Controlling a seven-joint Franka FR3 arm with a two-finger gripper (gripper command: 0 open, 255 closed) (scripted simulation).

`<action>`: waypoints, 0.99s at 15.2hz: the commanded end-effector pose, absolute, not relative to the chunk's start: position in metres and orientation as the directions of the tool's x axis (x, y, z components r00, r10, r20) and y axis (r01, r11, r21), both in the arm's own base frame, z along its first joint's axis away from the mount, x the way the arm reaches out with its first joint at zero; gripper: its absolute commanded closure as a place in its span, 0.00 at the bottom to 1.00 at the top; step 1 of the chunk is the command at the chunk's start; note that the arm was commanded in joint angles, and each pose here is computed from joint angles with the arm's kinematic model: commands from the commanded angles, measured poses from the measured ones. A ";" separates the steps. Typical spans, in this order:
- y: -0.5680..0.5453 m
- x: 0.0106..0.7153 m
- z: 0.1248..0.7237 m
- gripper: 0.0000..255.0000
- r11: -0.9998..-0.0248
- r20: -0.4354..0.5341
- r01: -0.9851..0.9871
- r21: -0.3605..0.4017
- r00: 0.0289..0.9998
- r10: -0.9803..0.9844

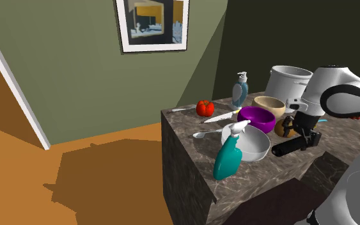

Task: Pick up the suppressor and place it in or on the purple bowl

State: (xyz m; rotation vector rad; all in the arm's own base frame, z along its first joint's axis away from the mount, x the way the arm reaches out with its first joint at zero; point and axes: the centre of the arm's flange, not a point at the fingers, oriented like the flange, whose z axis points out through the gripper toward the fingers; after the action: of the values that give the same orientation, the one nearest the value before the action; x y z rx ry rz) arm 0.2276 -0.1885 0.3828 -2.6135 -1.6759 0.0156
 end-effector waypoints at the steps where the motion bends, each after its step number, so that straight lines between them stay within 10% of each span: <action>1: -0.189 0.228 0.371 0.00 -0.415 0.011 0.909 -0.036 0.416 0.909; 10: -0.189 0.228 0.363 0.00 -0.415 0.011 0.909 -0.036 0.416 0.909; 11: -0.189 0.228 0.363 1.00 -0.415 0.011 0.909 -0.036 0.416 0.909; 15: -0.189 0.228 0.363 1.00 -0.415 0.011 0.909 -0.036 0.416 0.909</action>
State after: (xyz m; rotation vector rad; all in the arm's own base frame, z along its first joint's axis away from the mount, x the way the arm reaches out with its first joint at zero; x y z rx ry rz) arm 0.2291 -0.1896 0.3646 -2.6162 -1.6807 0.0107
